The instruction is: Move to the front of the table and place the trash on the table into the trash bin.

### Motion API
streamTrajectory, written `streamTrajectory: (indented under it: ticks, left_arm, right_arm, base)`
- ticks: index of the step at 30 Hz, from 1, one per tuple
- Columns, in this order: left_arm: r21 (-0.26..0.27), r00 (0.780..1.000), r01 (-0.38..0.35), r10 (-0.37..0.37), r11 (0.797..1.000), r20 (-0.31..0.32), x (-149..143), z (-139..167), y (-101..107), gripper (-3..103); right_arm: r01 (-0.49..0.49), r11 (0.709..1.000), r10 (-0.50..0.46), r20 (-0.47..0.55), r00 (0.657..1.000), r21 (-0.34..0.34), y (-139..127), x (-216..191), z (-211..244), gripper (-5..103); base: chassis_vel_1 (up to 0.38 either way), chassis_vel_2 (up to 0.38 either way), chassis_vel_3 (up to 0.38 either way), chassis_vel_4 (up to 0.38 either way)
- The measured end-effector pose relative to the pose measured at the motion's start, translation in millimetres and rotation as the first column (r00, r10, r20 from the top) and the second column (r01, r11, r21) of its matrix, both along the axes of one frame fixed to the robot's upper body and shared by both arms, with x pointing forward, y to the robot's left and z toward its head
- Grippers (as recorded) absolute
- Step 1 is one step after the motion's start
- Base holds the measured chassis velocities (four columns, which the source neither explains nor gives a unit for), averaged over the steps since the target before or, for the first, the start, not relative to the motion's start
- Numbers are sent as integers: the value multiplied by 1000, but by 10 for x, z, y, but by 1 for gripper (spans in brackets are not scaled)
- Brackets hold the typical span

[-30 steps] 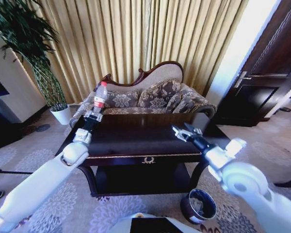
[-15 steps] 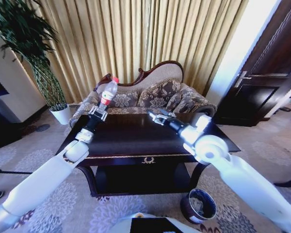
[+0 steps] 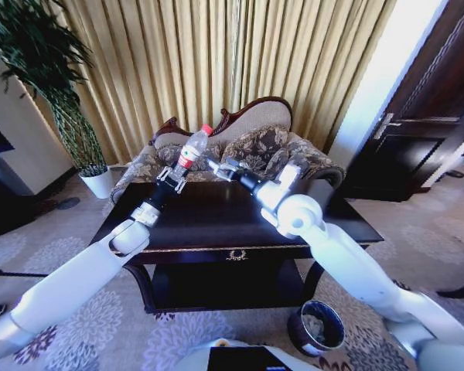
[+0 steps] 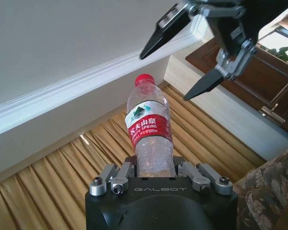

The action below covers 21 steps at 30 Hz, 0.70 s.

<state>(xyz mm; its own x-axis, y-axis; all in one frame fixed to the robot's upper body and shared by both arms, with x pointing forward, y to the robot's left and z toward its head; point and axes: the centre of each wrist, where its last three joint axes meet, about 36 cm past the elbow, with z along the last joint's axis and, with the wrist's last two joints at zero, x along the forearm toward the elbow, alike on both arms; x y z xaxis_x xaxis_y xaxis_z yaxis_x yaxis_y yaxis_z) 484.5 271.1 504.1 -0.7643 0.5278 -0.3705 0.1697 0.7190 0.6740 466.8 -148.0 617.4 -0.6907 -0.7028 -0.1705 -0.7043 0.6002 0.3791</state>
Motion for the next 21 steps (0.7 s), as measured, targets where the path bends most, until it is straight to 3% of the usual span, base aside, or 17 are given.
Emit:
streamTrajectory:
  ticks: [14, 21]
  left_arm:
    - [9, 999, 50, -50, 999, -12, -141, 37, -113, 34]
    - [5, 996, 78, -78, 997, -54, -276, -76, -216, 34]
  right_arm:
    - [15, 1000, -15, -1, 1000, -17, 98, 105, -72, 100]
    - [19, 1000, -19, 13, 1000, -16, 78, 104, -3, 100]
  base:
    - [0, 0, 0, 0]
    - [0, 0, 0, 0]
